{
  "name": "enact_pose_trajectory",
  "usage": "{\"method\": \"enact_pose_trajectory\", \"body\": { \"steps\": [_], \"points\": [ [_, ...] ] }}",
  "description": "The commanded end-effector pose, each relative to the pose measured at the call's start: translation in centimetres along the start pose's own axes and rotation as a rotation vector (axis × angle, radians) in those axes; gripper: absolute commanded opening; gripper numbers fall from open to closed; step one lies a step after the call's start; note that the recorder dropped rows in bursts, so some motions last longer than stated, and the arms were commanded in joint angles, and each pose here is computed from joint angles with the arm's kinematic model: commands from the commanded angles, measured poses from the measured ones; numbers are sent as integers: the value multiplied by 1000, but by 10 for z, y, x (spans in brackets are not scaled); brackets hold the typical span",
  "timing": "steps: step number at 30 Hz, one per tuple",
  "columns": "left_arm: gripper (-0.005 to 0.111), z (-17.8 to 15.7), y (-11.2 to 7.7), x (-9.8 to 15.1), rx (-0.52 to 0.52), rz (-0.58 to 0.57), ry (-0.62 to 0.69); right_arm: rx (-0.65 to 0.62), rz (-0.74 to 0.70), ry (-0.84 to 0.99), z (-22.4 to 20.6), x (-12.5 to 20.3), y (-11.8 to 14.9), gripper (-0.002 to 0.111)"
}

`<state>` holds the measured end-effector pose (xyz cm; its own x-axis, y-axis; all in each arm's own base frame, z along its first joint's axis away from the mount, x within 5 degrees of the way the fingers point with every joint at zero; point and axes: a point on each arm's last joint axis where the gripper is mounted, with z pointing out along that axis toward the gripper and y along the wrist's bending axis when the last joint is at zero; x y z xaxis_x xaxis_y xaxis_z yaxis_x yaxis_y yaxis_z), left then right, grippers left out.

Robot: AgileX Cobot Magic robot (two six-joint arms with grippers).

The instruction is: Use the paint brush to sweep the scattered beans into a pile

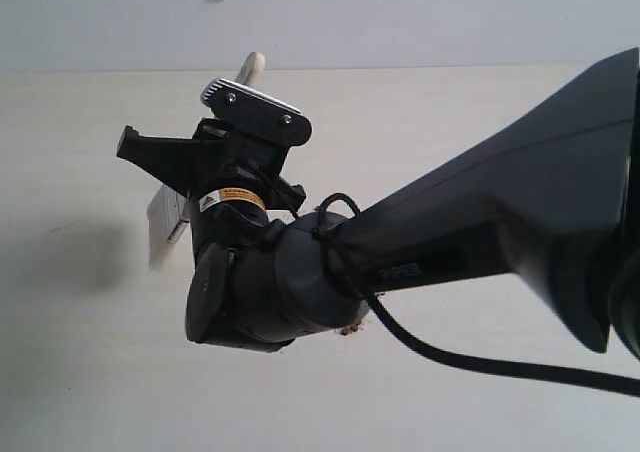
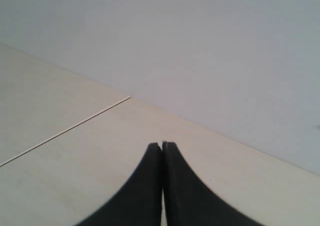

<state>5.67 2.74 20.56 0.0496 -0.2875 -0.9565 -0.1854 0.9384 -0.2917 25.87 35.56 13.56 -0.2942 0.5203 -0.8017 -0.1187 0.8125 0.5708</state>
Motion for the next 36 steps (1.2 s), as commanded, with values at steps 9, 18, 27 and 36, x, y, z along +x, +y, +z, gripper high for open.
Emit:
{"method": "enact_pose_trajectory", "body": {
  "steps": [9,18,27,36],
  "points": [
    [0,0,0,1,2,-8,0,91,-118,-5,11,9,0,0],
    [0,0,0,1,2,-8,0,84,-343,14,12,17,-4,0],
    [0,0,0,1,2,-8,0,187,-573,35,11,15,-14,0],
    [0,0,0,1,2,-8,0,268,-486,-11,3,-15,-4,0]
  ]
}}
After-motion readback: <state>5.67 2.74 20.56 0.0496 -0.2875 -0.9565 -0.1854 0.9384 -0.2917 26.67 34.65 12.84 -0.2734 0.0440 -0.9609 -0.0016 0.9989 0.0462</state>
